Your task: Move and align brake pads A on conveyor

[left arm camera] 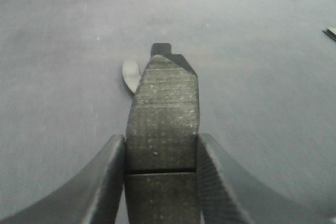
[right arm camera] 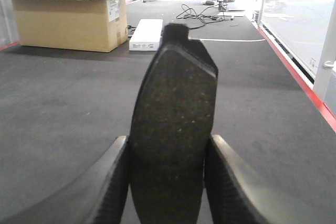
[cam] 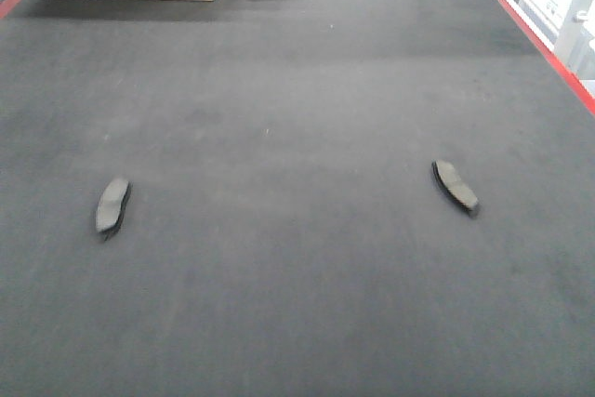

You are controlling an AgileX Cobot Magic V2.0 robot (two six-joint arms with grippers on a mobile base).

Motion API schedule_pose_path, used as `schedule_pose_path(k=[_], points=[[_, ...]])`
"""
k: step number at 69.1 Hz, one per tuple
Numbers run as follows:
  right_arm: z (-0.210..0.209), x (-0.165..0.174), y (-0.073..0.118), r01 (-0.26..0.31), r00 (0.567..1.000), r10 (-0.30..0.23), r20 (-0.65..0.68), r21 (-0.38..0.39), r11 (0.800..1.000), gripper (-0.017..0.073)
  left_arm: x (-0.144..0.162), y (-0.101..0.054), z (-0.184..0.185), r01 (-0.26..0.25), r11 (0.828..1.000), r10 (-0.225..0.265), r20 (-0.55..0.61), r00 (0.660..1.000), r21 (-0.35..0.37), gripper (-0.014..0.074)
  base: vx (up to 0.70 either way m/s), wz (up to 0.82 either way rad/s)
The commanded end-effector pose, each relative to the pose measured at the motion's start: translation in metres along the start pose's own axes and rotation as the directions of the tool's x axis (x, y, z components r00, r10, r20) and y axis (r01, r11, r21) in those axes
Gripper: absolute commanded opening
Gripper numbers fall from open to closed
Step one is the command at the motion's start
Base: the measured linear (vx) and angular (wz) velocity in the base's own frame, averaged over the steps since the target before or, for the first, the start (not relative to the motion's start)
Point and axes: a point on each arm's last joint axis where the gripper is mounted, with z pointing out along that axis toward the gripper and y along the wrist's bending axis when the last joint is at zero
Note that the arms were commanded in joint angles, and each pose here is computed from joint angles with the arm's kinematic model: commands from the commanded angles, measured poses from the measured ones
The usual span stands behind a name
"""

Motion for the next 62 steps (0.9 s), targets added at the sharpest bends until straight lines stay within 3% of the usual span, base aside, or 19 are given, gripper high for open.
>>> schedule_pose_path(k=[1,62], points=[[-0.0017,-0.0171,-0.0023,0.001,0.994,-0.004,0.111,0.026,1.0,-0.0002,-0.0157,-0.0026,-0.0037,-0.006,1.0,0.003,0.101,0.995,0.026,-0.0006,0.29,-0.04],[-0.0017,-0.0171,-0.0024,0.002,0.994,-0.005,0.111,0.027,1.0,-0.0002,-0.0157,-0.0026,-0.0037,-0.006,1.0,0.003,0.101,0.995,0.026,-0.0006,0.14,0.01]])
